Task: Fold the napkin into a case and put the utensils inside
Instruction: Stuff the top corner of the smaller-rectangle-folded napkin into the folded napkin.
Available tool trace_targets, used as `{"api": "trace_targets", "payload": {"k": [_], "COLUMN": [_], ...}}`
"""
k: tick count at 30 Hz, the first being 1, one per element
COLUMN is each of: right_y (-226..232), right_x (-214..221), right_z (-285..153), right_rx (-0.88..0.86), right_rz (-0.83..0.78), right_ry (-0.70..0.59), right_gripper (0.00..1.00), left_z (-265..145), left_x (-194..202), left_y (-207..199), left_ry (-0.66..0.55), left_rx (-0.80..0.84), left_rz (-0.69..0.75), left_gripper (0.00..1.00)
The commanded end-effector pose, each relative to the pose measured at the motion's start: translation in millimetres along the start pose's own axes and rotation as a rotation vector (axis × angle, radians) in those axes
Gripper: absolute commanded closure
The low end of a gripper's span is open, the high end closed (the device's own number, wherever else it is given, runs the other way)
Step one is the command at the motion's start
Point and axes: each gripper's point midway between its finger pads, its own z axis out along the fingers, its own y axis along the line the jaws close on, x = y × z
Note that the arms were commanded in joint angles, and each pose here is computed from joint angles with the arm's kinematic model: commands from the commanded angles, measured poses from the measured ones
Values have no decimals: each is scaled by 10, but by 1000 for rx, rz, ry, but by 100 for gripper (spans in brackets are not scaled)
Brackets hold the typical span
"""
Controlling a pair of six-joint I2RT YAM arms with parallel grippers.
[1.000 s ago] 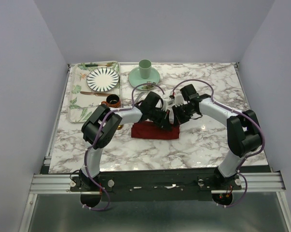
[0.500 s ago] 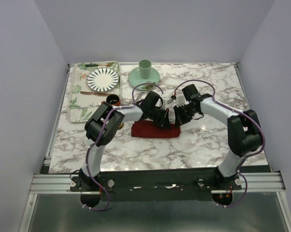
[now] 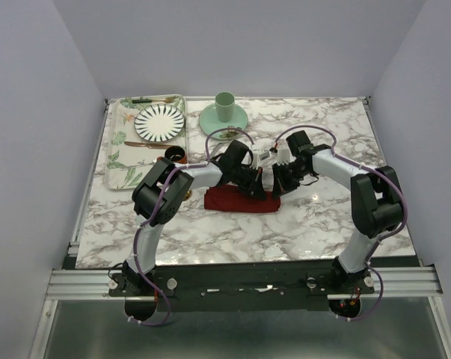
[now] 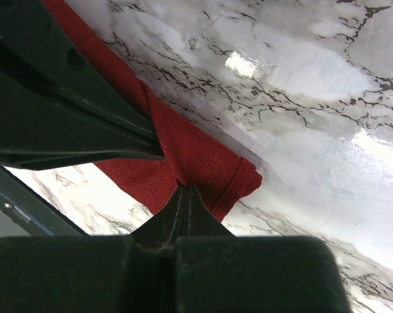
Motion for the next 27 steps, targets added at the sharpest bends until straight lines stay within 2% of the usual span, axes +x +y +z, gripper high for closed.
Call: {"api": "trace_targets", "payload": {"k": [1, 8, 18, 27], "right_y": [24, 25, -79, -34], "right_x": [84, 31, -12, -31], "right_z": [23, -16, -82, -76], "right_rx": [-25, -15, -1, -35], "right_rz": [48, 46, 79, 113], "right_ry": [45, 27, 11, 14], "right_gripper": [99, 99, 99, 99], "left_z": [1, 61, 84, 96], "left_x": [-240, -224, -64, -118], "left_y": [-111, -127, 102, 86], "left_ry": [-44, -17, 20, 27], "left_rx": [7, -23, -93, -111], "left_rz": [50, 88, 18, 56], "left_gripper": [100, 100, 100, 100]}}
